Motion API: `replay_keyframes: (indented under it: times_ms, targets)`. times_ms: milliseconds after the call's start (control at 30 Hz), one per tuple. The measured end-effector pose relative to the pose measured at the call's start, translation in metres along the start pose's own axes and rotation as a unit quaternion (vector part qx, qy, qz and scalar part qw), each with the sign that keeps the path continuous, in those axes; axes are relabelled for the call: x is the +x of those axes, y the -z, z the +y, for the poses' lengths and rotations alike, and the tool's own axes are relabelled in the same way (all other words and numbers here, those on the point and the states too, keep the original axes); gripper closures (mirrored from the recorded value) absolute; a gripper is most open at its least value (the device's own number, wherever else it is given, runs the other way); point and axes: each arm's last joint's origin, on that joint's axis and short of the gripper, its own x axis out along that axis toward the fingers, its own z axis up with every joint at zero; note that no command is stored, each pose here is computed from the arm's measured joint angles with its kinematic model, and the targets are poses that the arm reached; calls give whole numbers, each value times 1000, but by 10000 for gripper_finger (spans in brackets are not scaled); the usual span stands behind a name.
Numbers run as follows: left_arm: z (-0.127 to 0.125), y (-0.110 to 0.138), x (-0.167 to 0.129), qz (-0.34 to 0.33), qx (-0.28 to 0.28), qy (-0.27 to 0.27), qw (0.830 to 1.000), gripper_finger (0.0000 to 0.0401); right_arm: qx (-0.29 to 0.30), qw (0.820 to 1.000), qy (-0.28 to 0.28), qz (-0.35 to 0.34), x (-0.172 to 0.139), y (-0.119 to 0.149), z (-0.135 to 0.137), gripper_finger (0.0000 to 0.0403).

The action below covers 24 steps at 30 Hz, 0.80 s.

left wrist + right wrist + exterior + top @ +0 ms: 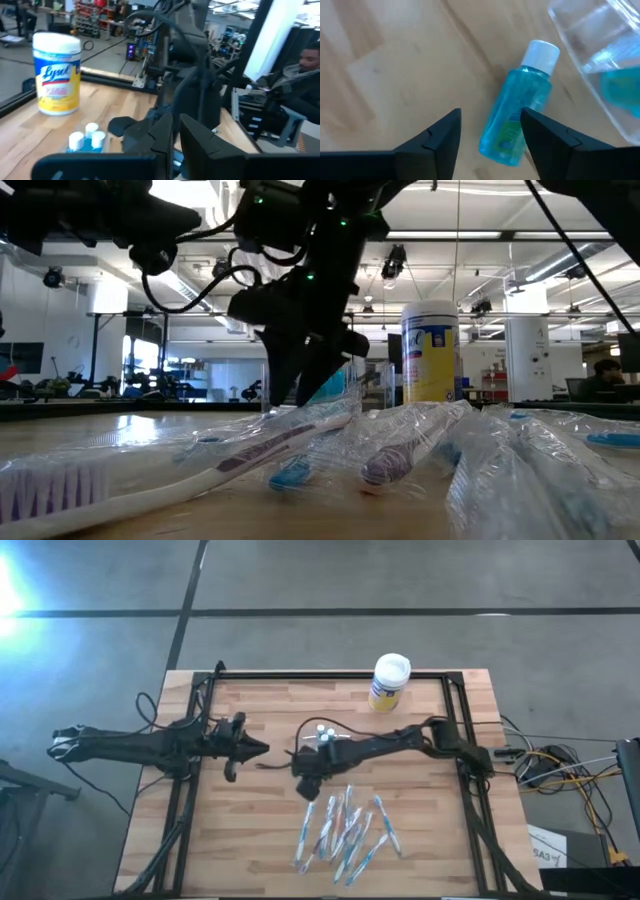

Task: Pick & Place toothbrushing station
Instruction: Put the blue mouthwash into the transparent organizer

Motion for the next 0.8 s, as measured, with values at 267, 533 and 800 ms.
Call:
replay_keyframes:
  times_ms: [267,533,800]
  targets:
    - [-1,-1,-1,1,12,16,1000,364,5,1000,9,28,14,-4,1,195]
    - [-2,2,-2,19,11,32,999,364,-16,998,-26,57,18,7,10,202]
    - [-2,2,-2,18,11,32,999,364,-41,998,-21,52,18,9,11,230]
